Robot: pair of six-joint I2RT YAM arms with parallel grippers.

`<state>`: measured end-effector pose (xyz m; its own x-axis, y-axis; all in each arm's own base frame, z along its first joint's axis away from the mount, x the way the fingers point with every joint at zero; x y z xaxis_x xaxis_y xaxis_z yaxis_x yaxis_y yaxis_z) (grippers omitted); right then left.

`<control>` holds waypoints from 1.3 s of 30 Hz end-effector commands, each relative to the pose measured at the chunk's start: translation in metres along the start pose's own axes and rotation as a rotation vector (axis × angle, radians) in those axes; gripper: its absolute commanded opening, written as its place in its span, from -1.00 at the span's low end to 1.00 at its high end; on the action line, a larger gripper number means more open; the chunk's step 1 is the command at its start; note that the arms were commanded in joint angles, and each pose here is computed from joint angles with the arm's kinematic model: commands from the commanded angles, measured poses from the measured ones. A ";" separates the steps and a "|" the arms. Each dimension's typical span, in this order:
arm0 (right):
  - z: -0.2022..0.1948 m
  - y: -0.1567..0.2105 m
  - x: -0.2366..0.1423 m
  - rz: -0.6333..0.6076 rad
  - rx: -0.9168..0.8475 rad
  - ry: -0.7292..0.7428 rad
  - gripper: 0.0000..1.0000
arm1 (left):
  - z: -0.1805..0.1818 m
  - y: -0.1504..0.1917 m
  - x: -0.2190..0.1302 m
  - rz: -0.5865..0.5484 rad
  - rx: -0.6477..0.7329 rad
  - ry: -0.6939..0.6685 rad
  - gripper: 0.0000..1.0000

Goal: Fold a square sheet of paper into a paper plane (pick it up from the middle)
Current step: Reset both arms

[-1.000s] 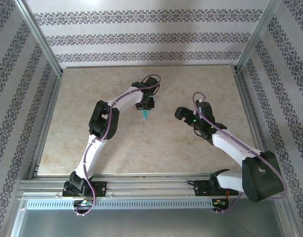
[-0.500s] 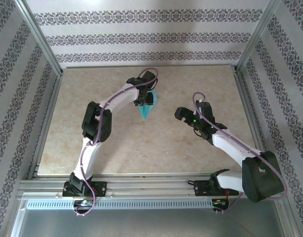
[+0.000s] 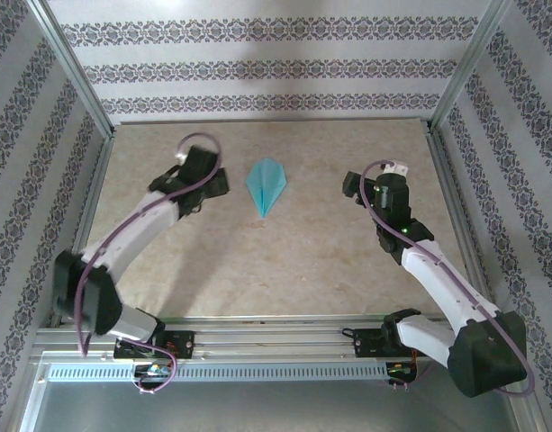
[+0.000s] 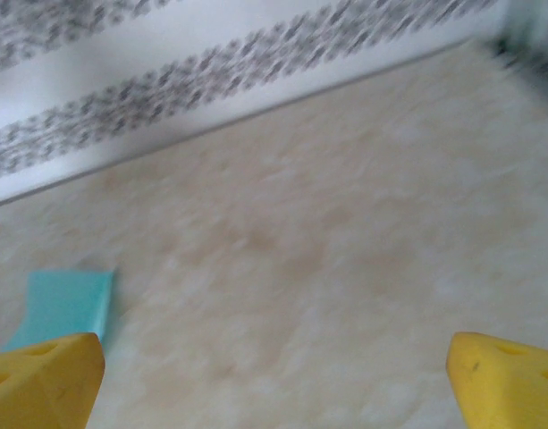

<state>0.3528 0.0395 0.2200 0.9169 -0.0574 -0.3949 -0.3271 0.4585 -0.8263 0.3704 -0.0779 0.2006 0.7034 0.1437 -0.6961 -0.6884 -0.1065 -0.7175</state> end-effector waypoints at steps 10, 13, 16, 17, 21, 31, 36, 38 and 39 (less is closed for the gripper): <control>-0.098 0.023 0.028 -0.082 -0.187 0.261 0.96 | 0.152 0.049 0.004 -0.315 -0.090 -0.422 0.99; -0.094 0.028 0.040 -0.089 -0.239 0.216 0.96 | 0.156 0.058 0.019 -0.335 -0.061 -0.413 0.99; -0.082 0.030 0.047 -0.127 -0.283 0.125 0.96 | 0.149 0.061 0.036 -0.358 -0.001 -0.360 0.99; -0.076 0.031 0.049 -0.132 -0.294 0.085 0.96 | 0.145 0.061 0.042 -0.362 0.030 -0.341 0.99; -0.063 0.042 0.060 -0.101 -0.309 -0.018 0.96 | 0.123 0.055 0.055 -0.440 0.113 -0.228 0.99; -0.061 0.061 0.068 -0.106 -0.324 -0.118 0.96 | 0.092 0.048 0.079 -0.505 0.190 -0.068 0.99; -0.064 0.062 0.073 -0.116 -0.314 -0.103 0.96 | 0.092 0.051 0.093 -0.474 0.190 -0.079 0.99; -0.067 0.064 0.074 -0.108 -0.311 -0.090 0.96 | 0.095 0.053 0.097 -0.467 0.184 -0.096 0.99; -0.069 0.062 0.077 -0.105 -0.302 -0.071 0.97 | 0.095 0.053 0.097 -0.477 0.184 -0.096 0.99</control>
<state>0.3826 0.0063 0.1029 0.9489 -0.0102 -0.3155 -0.3097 0.1639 -0.9366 0.3739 0.0188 0.0785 0.9062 0.2138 -0.3647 -0.4005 0.1577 -0.9026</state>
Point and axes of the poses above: each hand's point on the last joint's axis, 136 mm out from that joint toward the fingers, its own x axis out along the fingers, its own z axis along the line the jaws close on, y = z × x, the point moved 1 cm from there along -x, back along the fingers, and after that the axes turned 9 degrees about x, right-handed, at the moved point
